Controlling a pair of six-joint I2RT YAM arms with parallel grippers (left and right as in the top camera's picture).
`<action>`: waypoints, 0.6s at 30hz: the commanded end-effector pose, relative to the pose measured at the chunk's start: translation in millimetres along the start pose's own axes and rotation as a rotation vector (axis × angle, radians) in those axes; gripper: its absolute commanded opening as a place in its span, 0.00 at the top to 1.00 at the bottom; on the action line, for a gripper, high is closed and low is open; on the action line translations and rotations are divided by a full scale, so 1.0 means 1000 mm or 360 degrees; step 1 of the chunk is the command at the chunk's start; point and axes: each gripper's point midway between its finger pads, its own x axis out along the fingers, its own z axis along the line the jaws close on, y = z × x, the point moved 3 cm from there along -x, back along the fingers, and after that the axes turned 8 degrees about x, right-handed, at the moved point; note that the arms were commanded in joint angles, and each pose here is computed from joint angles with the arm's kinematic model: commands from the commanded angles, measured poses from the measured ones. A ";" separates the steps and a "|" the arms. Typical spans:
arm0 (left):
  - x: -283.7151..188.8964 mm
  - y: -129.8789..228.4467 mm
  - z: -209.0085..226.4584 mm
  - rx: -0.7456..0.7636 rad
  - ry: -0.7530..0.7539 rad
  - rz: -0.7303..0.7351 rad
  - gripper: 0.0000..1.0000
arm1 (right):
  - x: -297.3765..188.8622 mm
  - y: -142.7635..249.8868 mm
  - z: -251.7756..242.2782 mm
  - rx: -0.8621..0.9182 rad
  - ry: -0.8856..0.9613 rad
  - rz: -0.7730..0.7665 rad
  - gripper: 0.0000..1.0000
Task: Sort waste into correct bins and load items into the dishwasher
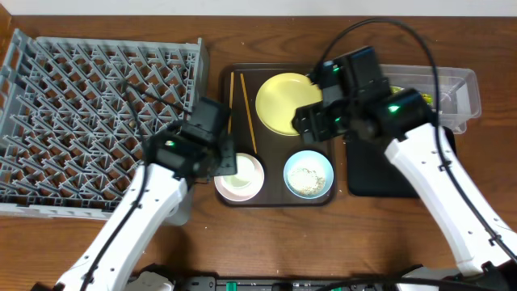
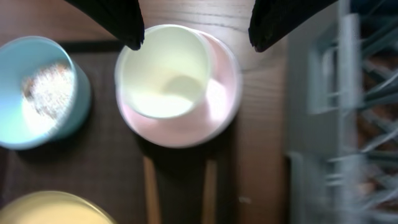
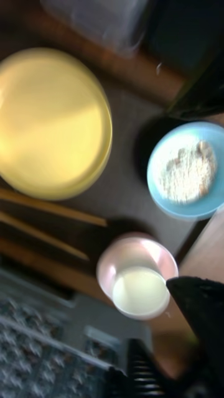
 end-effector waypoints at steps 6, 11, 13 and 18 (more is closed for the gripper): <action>-0.047 0.005 0.062 -0.0344 -0.0075 -0.0183 0.36 | 0.072 0.044 0.057 -0.0197 -0.0085 0.0314 0.38; -0.054 0.019 0.068 -0.0330 -0.0086 -0.0129 0.32 | 0.116 0.052 0.060 -0.0154 0.0028 0.0349 0.42; -0.053 0.022 0.068 -0.0331 -0.0091 -0.0105 0.31 | 0.131 0.057 0.066 -0.0160 -0.0007 0.0389 0.44; -0.053 0.020 0.068 -0.0331 -0.0089 -0.0117 0.30 | 0.156 0.075 0.071 -0.0208 0.0017 0.0471 0.56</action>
